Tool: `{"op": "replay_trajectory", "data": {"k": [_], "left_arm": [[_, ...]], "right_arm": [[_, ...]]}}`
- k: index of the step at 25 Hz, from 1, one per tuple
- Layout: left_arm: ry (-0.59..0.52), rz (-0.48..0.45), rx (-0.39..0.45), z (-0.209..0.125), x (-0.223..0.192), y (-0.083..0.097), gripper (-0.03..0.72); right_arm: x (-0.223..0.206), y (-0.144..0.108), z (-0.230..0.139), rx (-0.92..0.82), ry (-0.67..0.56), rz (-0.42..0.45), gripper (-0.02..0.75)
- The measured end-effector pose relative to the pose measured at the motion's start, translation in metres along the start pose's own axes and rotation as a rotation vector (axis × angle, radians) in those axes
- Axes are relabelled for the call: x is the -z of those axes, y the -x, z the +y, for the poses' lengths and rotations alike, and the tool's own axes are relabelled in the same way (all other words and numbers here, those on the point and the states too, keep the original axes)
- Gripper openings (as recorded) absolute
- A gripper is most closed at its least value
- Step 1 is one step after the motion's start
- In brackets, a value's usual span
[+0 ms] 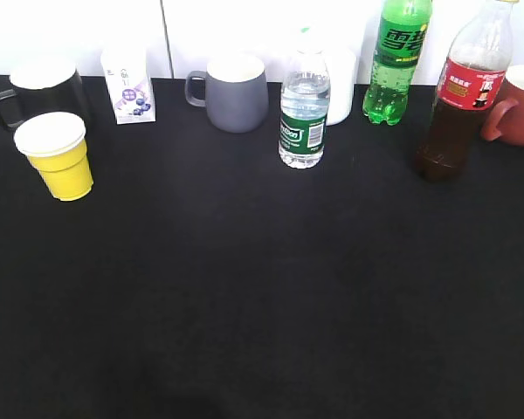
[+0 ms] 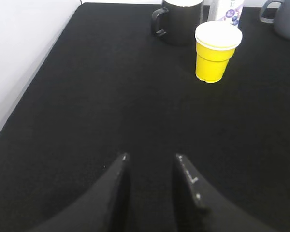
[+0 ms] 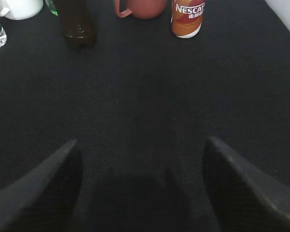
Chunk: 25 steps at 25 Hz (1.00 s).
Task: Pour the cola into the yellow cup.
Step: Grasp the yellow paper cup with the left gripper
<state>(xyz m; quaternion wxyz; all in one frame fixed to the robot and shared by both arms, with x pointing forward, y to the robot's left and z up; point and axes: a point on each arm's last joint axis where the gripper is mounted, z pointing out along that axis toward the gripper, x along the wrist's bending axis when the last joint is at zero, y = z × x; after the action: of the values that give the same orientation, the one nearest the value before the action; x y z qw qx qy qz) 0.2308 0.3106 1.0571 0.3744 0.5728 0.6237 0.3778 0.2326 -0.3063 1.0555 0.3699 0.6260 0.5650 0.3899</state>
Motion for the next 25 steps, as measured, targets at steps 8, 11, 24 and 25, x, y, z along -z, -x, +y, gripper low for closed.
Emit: {"op": "replay_trajectory", "data": {"k": [8,11,24,25], "left_arm": [[0.000,0.000,0.000,0.000,0.000,0.000,0.229],[0.011,0.015,-0.026,0.001,0.000,-0.001,0.307],[0.355,-0.187,-0.066,0.089,-0.179,0.046,0.587],[0.331,-0.232,-0.067,0.067,-0.185,0.054,0.585]], "right_arm": [[0.000,0.000,0.000,0.000,0.000,0.000,0.585],[0.000,0.000,0.000,0.000,0.000,0.000,0.585],[0.000,0.000,0.000,0.000,0.000,0.000,0.585],[0.000,0.000,0.000,0.000,0.000,0.000,0.585]]}}
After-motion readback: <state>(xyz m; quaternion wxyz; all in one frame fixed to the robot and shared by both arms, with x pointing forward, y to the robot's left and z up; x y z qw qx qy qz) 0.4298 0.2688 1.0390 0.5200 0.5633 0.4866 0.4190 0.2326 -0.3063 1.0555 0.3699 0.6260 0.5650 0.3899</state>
